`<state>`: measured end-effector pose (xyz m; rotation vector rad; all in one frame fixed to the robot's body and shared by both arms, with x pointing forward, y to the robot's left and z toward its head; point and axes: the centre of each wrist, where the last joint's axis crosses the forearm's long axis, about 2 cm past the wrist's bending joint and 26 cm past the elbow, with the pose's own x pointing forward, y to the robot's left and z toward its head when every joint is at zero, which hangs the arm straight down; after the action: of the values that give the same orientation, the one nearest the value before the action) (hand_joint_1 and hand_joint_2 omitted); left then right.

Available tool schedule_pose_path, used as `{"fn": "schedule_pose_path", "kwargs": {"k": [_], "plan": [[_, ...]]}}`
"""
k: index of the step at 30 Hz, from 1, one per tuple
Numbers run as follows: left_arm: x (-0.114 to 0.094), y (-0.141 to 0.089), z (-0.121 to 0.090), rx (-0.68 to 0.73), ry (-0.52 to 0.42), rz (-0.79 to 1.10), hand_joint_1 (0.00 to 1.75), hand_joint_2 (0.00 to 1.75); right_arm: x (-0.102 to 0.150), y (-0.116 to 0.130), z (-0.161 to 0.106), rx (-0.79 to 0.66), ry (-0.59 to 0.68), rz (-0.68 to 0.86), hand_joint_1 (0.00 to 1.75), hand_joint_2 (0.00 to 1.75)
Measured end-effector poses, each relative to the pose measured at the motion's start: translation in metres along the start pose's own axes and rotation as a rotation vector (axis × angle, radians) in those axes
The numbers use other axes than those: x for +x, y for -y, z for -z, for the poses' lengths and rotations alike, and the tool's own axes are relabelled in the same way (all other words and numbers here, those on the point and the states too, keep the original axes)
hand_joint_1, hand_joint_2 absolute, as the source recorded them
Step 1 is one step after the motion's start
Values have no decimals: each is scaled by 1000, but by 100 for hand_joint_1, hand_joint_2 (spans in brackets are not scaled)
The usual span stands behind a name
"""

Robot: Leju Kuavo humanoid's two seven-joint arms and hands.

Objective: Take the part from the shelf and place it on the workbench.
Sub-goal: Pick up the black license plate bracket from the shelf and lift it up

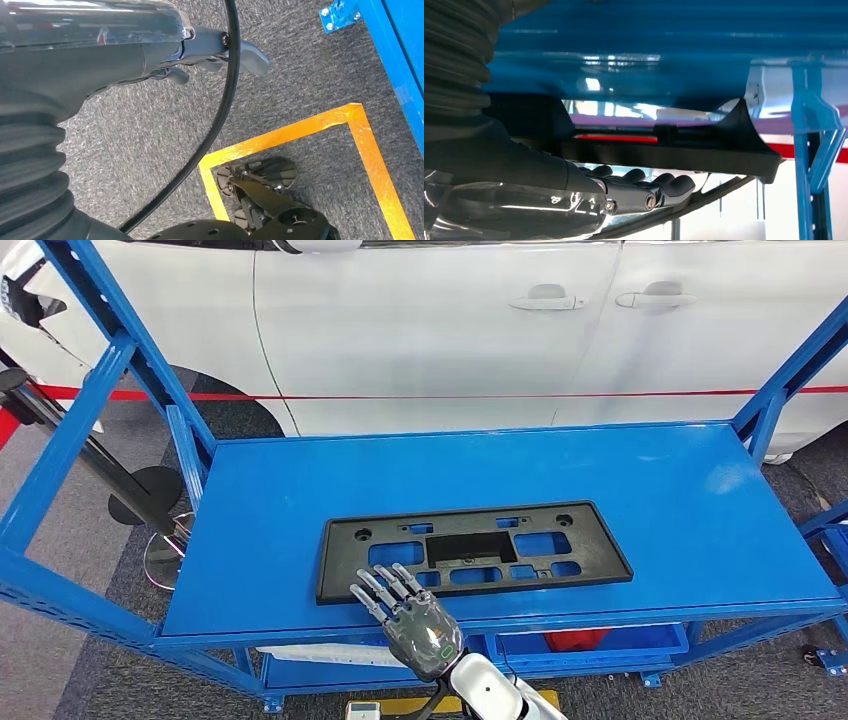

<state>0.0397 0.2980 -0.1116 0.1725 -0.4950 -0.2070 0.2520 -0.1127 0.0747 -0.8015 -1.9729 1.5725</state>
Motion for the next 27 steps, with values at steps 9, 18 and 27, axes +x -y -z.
{"fn": "schedule_pose_path", "kwargs": {"k": [9,18,27], "plan": [[0,0,0,-1,0,-12,0,175,0,-3,-1,2,-13,33,0,175],[-5,-1,-2,17,-26,-72,0,175,8,41,7,-205,34,221,0,175],[-7,-1,-3,26,-32,-90,0,175,-3,80,0,-357,75,214,0,175]]}}
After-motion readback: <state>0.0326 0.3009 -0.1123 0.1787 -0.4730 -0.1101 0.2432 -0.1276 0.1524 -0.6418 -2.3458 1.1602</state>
